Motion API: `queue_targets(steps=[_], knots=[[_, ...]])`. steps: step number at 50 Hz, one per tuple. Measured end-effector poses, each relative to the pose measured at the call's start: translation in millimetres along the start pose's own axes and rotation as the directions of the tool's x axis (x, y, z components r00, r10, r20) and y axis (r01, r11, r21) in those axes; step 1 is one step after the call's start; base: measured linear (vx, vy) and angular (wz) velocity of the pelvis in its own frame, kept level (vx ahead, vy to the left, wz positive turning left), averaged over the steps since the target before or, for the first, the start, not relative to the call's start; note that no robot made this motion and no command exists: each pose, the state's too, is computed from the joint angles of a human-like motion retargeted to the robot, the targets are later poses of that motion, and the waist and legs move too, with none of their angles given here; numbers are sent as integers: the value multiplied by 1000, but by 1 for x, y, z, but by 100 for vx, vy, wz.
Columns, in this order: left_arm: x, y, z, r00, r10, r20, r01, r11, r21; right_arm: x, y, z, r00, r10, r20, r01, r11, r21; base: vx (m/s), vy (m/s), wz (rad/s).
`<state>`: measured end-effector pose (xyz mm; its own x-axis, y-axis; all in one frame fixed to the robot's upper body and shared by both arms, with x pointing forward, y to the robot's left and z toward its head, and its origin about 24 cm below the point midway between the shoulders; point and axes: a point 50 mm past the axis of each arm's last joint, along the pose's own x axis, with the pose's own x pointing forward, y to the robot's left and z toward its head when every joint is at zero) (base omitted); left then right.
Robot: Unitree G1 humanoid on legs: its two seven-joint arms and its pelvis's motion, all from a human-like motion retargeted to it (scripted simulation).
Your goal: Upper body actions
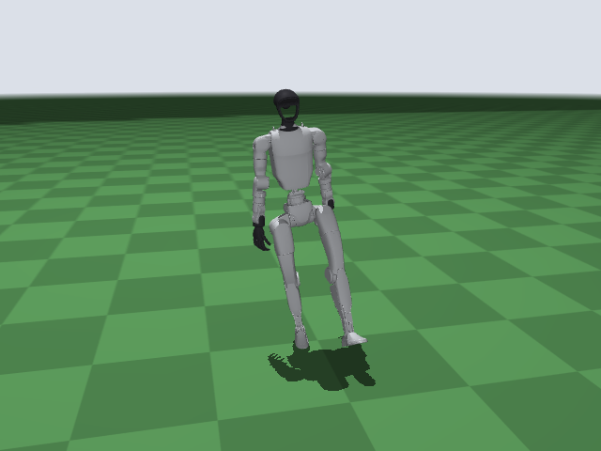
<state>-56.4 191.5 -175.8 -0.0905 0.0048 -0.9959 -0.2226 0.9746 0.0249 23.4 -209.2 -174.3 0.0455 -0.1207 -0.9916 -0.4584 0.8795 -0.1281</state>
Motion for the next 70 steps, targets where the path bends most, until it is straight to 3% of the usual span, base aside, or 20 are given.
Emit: queue_targets(steps=[12, 32, 45, 55, 70], knots=[[1, -4, 5, 1000, -10, 20, 10, 1000, -9, 1, 7, 8, 999, 35, 22, -33, 998, -60, 0, 0, -18], [0, -2, 22, 997, 14, 82, -14, 1000, -5, -1, 3, -17, 999, 6, -39, -4, 999, 50, 6, 6, 43], [0, 3, 20, 999, 18, 47, -20, 999, 44, 1, 13, 4, 999, 40, 25, -42, 996, 76, 11, 13, 2], [-1, 7, 19, 998, 27, 50, -29, 999, 31, 1, 17, 25, 993, 64, 97, -57, 996, -72, 11, 15, -27], [-1, 7, 12, 999, 30, 30, -31, 999, 15, 1, 3, 22, 994, 27, 102, -23, 999, -39, 13, 19, -22]])
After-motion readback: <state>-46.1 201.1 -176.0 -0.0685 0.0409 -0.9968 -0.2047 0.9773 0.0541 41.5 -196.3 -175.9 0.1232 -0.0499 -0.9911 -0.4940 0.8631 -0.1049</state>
